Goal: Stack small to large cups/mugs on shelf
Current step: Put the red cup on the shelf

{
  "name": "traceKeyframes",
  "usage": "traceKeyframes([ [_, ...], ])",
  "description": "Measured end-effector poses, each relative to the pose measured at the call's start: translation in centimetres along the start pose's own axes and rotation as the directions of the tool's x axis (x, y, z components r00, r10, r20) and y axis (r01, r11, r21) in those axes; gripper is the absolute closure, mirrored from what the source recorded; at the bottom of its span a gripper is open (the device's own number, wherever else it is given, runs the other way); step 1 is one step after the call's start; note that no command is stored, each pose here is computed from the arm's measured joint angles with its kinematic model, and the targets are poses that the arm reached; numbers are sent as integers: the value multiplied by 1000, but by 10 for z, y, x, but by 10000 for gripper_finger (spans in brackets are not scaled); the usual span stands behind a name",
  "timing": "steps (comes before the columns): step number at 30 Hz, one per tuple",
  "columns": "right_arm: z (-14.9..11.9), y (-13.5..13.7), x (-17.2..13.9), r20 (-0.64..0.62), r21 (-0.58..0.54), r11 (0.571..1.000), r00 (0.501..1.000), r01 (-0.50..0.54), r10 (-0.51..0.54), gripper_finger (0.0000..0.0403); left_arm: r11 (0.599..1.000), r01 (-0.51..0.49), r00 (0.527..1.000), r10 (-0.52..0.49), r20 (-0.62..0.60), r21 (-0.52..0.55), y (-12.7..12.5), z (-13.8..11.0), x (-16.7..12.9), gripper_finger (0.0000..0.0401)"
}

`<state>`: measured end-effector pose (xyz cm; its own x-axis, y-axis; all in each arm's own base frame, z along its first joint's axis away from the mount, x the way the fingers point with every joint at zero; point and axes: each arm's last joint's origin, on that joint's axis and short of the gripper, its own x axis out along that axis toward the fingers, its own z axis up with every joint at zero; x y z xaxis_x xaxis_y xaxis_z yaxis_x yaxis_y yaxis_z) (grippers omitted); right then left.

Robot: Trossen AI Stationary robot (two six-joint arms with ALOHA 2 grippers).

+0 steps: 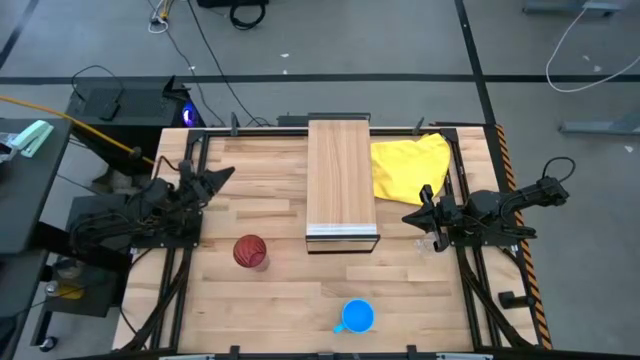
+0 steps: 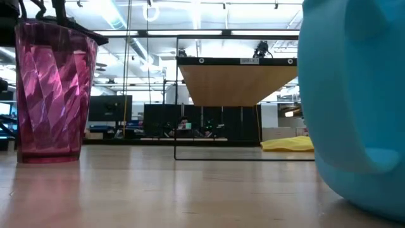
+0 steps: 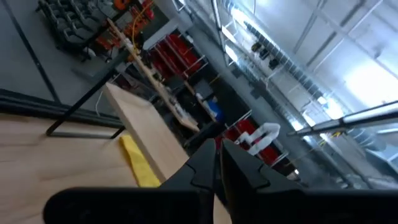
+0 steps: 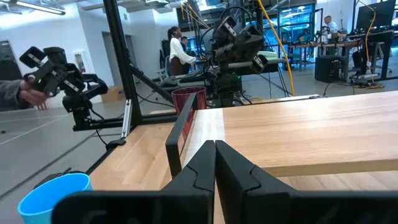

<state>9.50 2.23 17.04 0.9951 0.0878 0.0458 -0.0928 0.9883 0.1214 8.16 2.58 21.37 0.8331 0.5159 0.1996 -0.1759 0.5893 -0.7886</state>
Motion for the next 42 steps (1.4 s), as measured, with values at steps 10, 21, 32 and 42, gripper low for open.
traceKeyframes([
  [10, 7, 1, 0, 67, 336, 941, 998, -30, 7, 386, 956, 153, 972, -99, 214, -252, -15, 17, -3, 373],
  [21, 35, 3, -6, 352, 454, 869, 936, -196, 26, 386, 867, 490, 806, -412, 425, -89, -69, 64, -11, 387],
  [32, 45, 3, -11, 461, 428, 868, 887, -251, 29, 386, 857, 467, 883, -466, -62, 218, -151, 96, 40, 388],
  [42, 46, 3, -12, 471, 489, 823, 882, -288, 29, 386, 833, -309, 730, 517, -447, 459, -157, 101, 62, 384],
])
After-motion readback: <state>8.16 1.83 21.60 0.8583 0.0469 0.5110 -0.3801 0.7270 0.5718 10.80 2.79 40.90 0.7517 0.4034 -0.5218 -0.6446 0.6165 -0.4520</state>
